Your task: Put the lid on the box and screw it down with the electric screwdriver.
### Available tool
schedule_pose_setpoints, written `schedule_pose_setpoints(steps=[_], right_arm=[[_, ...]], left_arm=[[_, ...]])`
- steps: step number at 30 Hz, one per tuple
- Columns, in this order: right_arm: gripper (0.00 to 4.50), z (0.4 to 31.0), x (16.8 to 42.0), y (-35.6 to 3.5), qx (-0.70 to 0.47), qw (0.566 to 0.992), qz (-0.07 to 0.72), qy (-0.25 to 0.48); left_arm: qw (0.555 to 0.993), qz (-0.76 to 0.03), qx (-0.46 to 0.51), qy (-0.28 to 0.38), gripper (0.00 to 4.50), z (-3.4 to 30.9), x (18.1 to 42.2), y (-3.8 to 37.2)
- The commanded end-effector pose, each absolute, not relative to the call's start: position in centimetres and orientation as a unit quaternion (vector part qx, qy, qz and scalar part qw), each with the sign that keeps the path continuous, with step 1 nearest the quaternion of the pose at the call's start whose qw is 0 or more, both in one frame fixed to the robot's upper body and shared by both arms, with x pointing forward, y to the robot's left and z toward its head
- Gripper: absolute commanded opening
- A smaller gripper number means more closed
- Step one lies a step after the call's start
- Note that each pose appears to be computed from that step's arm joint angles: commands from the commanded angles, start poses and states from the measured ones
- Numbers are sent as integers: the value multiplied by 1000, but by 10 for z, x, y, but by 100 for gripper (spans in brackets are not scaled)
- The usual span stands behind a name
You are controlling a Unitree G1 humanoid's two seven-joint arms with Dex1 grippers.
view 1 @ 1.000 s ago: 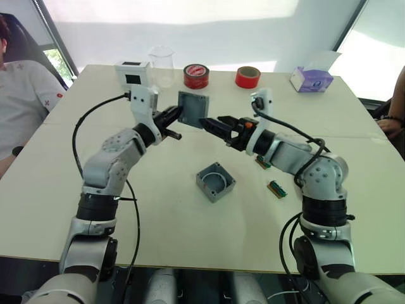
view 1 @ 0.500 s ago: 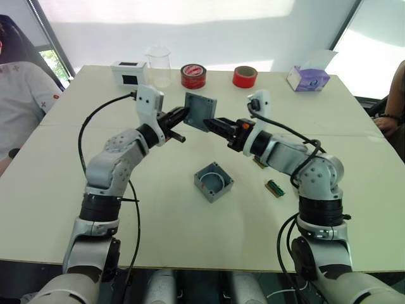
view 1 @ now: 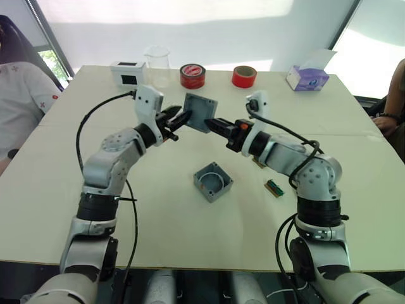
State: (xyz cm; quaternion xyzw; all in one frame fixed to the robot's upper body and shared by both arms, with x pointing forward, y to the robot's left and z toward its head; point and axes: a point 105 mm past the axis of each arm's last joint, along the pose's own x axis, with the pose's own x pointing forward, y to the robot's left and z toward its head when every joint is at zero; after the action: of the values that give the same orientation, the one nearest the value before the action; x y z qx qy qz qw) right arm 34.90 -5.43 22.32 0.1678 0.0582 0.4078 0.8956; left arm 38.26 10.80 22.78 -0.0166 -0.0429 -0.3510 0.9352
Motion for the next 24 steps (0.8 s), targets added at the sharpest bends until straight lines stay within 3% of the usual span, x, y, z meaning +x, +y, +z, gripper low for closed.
schedule_pose_setpoints(steps=[1,4,8,11,16,24], right_arm=[[15,247,343,-61,101,912,397,-18],[15,258,334,-68,29,924,375,-70],[15,252,298,-74,-198,905,350,-142],[15,230,280,-77,-352,853,343,-174],[15,197,267,-81,-516,761,320,-229],[15,160,257,-75,-625,682,282,-254]], left_arm=[[930,-360,-30,-65,234,256,377,129],[929,-367,-29,-48,234,259,371,142],[924,-381,-9,-20,117,256,361,154],[914,-405,6,-6,4,250,356,146],[898,-440,18,10,4,242,352,129],[863,-493,96,53,4,214,343,108]])
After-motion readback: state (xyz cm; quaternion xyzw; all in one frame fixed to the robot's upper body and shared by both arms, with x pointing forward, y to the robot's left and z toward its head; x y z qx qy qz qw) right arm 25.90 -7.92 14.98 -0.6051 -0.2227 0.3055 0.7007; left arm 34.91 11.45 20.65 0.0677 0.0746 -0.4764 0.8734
